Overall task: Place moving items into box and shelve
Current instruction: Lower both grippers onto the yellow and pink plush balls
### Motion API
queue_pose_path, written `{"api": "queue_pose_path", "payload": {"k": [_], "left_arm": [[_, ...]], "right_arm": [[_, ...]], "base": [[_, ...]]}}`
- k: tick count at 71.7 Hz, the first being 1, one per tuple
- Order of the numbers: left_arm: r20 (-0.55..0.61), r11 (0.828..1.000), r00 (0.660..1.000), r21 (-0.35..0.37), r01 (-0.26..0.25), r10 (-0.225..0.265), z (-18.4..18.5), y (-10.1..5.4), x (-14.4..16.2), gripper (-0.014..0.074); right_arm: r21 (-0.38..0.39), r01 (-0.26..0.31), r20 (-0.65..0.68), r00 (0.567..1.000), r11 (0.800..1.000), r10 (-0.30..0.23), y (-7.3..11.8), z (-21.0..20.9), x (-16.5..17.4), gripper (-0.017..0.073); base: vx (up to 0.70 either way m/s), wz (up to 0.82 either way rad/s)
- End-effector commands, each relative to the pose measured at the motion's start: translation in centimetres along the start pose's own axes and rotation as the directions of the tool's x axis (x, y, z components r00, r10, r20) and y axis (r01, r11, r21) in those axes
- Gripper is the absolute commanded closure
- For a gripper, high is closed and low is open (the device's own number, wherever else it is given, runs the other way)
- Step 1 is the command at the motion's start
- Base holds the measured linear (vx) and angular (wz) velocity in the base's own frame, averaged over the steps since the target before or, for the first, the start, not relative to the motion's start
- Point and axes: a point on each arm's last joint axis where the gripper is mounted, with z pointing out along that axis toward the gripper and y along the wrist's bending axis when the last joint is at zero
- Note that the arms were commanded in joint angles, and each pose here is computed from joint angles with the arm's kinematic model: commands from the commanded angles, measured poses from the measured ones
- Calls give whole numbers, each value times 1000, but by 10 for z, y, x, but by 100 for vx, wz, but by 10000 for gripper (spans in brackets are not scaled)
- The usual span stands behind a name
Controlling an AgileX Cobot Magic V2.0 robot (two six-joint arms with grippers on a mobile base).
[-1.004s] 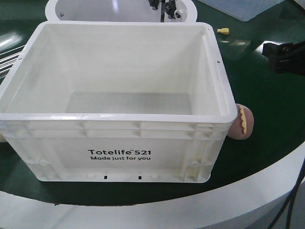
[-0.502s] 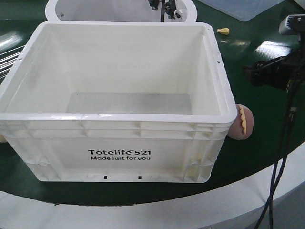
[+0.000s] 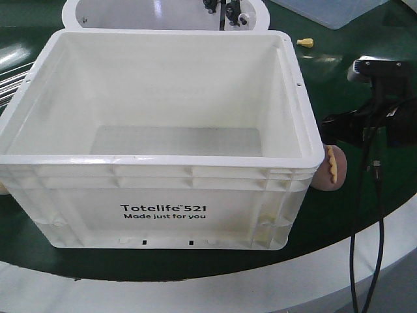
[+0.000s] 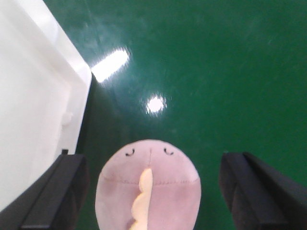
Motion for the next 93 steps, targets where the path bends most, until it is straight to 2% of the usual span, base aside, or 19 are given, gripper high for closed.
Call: {"api": "queue_pose_path", "payload": {"k": [1, 29, 38, 46, 49, 50, 59, 69, 93], "left_arm": [[122, 1000, 993, 27, -5, 2, -9, -2, -19, 20], [121, 1000, 993, 26, -5, 2, -9, -2, -19, 20], [119, 1000, 993, 26, -5, 2, -9, -2, -19, 20], [115, 1000, 993, 25, -5, 2, -9, -2, -18, 20], [115, 1000, 993, 25, -5, 2, -9, -2, -18, 20], [115, 1000, 993, 25, -5, 2, -9, -2, -18, 20], [116, 1000, 993, 25, -5, 2, -9, -2, -18, 20], [101, 1000, 995, 22, -5, 3, -5, -2, -17, 20], [-71, 1000, 997, -10, -11, 11, 27, -1, 2, 20]], "right_arm": [[4, -11, 90, 996, 1000, 11, -1, -8, -16, -33], [-4, -37, -63, 997, 999, 37, -2, 21, -1, -31], [-8, -57, -92, 994, 998, 56, -2, 29, 3, 24], [-9, -64, -117, 991, 998, 63, -3, 33, 6, 174], [-10, -65, -126, 990, 998, 63, -3, 34, 6, 291], [-10, -65, -127, 990, 998, 63, -2, 34, 7, 291], [-10, -65, -134, 989, 998, 63, -2, 35, 7, 582], [-10, -65, -135, 989, 998, 63, -2, 35, 7, 577], [-10, -65, -136, 989, 998, 63, -2, 35, 8, 574]], "base": [[0, 0], [0, 0], [0, 0], [0, 0], [0, 0], [0, 0], [0, 0], [0, 0], [0, 0]]}}
